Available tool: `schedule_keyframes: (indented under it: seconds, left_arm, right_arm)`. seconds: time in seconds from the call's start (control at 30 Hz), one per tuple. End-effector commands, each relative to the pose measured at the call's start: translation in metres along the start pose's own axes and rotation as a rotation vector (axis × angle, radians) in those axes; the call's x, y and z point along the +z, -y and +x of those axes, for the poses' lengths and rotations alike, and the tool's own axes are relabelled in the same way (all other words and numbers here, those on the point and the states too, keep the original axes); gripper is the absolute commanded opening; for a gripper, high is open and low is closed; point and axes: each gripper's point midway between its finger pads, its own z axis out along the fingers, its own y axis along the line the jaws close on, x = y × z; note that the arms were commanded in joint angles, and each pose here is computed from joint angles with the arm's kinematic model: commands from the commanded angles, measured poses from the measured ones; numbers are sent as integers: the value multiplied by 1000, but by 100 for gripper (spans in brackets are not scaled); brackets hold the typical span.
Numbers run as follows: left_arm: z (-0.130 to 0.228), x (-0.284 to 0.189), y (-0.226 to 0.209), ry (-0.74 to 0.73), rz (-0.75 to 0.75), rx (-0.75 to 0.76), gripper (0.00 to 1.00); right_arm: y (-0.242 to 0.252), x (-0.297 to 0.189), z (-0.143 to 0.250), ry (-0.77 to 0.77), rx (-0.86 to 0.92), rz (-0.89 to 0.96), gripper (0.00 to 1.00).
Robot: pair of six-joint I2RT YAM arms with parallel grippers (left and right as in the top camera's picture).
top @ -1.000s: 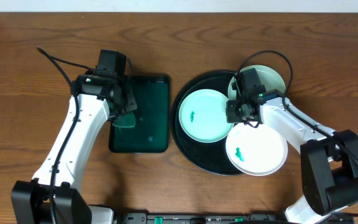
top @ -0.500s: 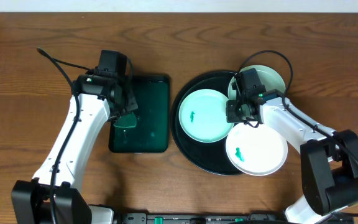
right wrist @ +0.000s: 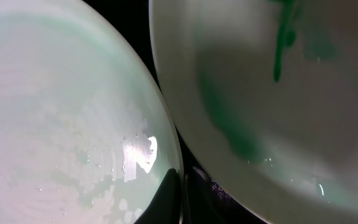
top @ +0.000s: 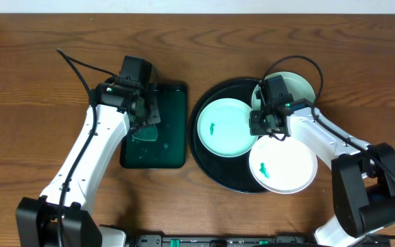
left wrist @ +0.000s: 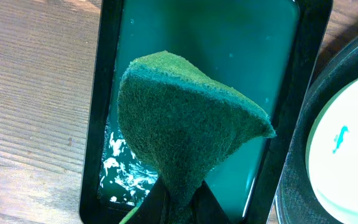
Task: Clean dirty plates on tray and stack at the side
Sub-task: 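Dip the held sponge in the green water with the left gripper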
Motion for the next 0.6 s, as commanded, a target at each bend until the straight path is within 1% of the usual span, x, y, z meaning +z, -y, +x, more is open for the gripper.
schedule_keyframes:
  seconds: [0.0, 0.57]
  left_arm:
    - [-3, -3, 1, 15, 0, 17, 7]
    - [-3, -3, 1, 13, 0, 18, 7]
  right_arm:
    - [-7, -7, -3, 19, -1, -19, 1]
    - [-12, -7, -1, 10, -2, -50, 1]
